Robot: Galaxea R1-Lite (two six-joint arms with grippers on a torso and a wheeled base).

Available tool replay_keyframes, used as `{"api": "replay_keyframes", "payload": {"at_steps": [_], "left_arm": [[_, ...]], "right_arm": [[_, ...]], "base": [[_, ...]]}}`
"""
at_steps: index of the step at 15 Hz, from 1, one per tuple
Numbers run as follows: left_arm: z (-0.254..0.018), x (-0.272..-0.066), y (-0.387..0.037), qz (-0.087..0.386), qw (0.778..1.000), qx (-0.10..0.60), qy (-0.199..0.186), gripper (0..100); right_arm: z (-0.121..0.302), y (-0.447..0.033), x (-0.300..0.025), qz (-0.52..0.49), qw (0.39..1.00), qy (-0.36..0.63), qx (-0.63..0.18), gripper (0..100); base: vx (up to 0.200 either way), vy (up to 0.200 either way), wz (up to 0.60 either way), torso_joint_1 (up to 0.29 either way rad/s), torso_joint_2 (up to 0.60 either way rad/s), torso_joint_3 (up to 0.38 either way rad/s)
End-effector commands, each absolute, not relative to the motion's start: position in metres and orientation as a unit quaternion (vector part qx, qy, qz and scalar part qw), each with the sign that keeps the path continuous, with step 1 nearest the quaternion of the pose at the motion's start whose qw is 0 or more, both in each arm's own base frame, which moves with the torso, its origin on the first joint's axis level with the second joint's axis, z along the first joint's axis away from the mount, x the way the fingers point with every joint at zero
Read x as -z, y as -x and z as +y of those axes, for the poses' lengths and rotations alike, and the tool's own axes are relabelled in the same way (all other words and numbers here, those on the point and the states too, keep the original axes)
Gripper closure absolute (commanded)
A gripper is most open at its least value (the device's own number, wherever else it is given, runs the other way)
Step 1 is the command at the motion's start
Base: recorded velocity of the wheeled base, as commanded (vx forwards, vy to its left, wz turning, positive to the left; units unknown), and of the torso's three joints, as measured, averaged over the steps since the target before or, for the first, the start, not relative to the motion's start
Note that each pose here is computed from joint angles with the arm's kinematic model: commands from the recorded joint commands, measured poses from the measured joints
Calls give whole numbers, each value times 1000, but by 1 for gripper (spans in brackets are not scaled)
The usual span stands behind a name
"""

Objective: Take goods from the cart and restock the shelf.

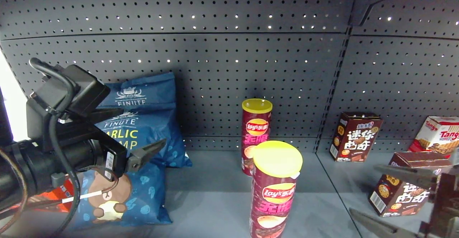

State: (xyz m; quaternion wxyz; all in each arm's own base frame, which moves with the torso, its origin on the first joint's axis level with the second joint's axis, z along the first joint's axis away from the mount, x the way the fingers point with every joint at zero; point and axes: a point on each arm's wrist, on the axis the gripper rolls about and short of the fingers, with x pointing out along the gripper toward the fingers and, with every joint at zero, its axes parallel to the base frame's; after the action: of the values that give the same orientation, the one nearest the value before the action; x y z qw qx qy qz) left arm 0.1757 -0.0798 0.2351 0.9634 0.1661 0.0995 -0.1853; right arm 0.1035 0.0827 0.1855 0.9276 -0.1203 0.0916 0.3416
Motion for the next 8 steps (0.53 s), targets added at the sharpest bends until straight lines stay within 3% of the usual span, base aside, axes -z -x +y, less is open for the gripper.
{"api": "replay_keyframes", "payload": {"at_steps": [1,8], "left_arm": [[-75,-234,-174,100,964,184,-165,0],[-76,-235,-177,92,965,184,-163,0]], "right_arm": [[100,-112,-159,162,906,139,-366,0],[120,-125,-141,211,893,165,-360,0]], "base": [[0,0,0,0,0,0],[0,0,0,0,0,0]]}}
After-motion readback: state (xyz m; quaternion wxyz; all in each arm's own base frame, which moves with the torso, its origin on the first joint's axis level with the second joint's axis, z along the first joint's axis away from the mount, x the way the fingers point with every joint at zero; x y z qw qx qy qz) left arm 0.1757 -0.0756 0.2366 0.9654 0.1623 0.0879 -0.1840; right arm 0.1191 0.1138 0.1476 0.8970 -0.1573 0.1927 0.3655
